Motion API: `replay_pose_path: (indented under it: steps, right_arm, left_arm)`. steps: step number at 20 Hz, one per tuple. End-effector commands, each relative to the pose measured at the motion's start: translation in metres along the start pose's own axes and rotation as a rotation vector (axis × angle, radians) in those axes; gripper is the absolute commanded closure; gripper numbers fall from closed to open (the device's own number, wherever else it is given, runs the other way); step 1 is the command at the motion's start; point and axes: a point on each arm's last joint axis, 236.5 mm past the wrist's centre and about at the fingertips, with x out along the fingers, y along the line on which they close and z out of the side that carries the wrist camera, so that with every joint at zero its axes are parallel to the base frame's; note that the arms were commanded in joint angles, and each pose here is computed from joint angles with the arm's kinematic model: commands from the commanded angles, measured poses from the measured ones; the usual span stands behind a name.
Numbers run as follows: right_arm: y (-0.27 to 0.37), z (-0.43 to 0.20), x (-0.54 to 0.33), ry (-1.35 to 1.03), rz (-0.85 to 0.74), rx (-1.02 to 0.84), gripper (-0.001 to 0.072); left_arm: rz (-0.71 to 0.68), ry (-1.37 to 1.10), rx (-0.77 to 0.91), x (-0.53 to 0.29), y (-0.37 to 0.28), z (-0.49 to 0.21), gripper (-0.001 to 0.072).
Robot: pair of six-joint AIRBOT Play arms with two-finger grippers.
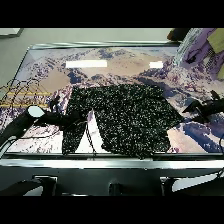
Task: Fold the clothes and pants, and hang the long-sleeved shirts on hangers.
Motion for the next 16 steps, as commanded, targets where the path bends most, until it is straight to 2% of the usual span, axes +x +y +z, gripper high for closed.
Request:
replay_pose_path:
  steps: [1, 2, 3, 4, 5, 6, 10, 16]
  right_arm:
    - [0.006, -0.005, 0.018, 0.024, 0.037, 0.012, 0.0051]
    - [0.008, -0.010, 0.026, 0.048, 0.035, 0.020, 0.0053]
    - [0.012, -0.016, 0.034, 0.075, 0.033, 0.010, 0.0123]
    - [0.018, -0.021, 0.041, 0.093, 0.030, -0.010, 0.0308]
    - [0.022, -0.023, 0.044, 0.102, 0.019, -0.027, 0.0563]
    - [0.023, -0.025, 0.043, 0.102, 0.001, -0.045, 0.0681]
    - [0.019, -0.028, 0.024, 0.079, -0.063, -0.045, 0.0682]
    - [0.022, -0.043, 0.018, 0.132, -0.060, -0.023, 0.0682]
  left_arm:
    - [-0.003, 0.015, 0.005, 0.001, -0.002, -0.006, -0.0013]
    - [-0.008, 0.020, 0.002, 0.004, -0.003, -0.009, -0.0013]
    - [-0.017, 0.020, -0.006, 0.007, -0.005, -0.012, -0.0013]
    - [-0.031, 0.023, -0.018, 0.012, -0.008, -0.016, -0.0013]
    - [-0.043, 0.030, -0.030, 0.017, -0.011, -0.021, -0.0013]
    - [-0.052, 0.044, -0.044, 0.023, -0.012, -0.028, -0.0013]
    - [-0.063, 0.098, -0.052, 0.048, -0.021, -0.056, -0.0013]
    - [-0.113, 0.184, -0.092, 0.098, -0.045, -0.094, -0.0013]
